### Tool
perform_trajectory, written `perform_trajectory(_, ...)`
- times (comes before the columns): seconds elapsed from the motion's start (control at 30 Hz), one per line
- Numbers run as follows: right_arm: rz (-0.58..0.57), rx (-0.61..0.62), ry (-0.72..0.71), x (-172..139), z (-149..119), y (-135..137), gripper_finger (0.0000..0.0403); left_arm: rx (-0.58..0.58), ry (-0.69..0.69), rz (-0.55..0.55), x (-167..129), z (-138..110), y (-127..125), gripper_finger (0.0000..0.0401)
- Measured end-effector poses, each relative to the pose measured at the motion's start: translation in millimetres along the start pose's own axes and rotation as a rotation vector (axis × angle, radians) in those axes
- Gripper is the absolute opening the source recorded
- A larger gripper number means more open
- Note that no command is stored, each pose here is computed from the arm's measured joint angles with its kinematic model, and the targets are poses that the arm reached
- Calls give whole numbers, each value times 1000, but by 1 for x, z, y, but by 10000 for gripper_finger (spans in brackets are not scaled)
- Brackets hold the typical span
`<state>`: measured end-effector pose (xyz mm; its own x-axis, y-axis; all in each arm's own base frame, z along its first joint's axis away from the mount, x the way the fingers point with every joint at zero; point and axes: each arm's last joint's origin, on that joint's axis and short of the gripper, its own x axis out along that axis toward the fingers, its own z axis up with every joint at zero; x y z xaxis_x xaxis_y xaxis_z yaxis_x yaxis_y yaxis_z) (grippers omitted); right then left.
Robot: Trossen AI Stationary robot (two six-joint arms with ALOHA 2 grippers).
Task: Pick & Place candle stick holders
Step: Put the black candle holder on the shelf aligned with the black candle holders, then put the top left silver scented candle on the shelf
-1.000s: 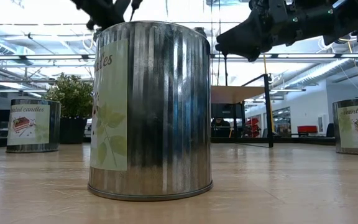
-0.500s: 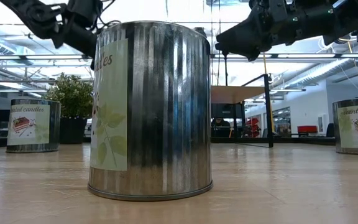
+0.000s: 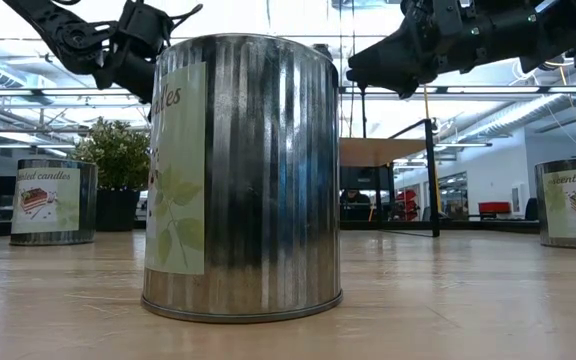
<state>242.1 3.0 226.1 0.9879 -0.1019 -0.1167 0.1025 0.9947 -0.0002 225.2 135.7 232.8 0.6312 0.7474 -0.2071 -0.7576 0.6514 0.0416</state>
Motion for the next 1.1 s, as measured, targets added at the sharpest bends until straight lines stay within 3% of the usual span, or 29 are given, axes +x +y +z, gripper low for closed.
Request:
perform_trajectory(0.23,0,0,0,0,0,0,171,-23,0,-1,0,0,0,37)
perform_trajectory(0.77,0,0,0,0,0,0,171,-45,-37,-68,-17,10,-12,192)
perform_trajectory(1.1,0,11,0,0,0,0,171,-47,-70,-171,-68,32,-14,194)
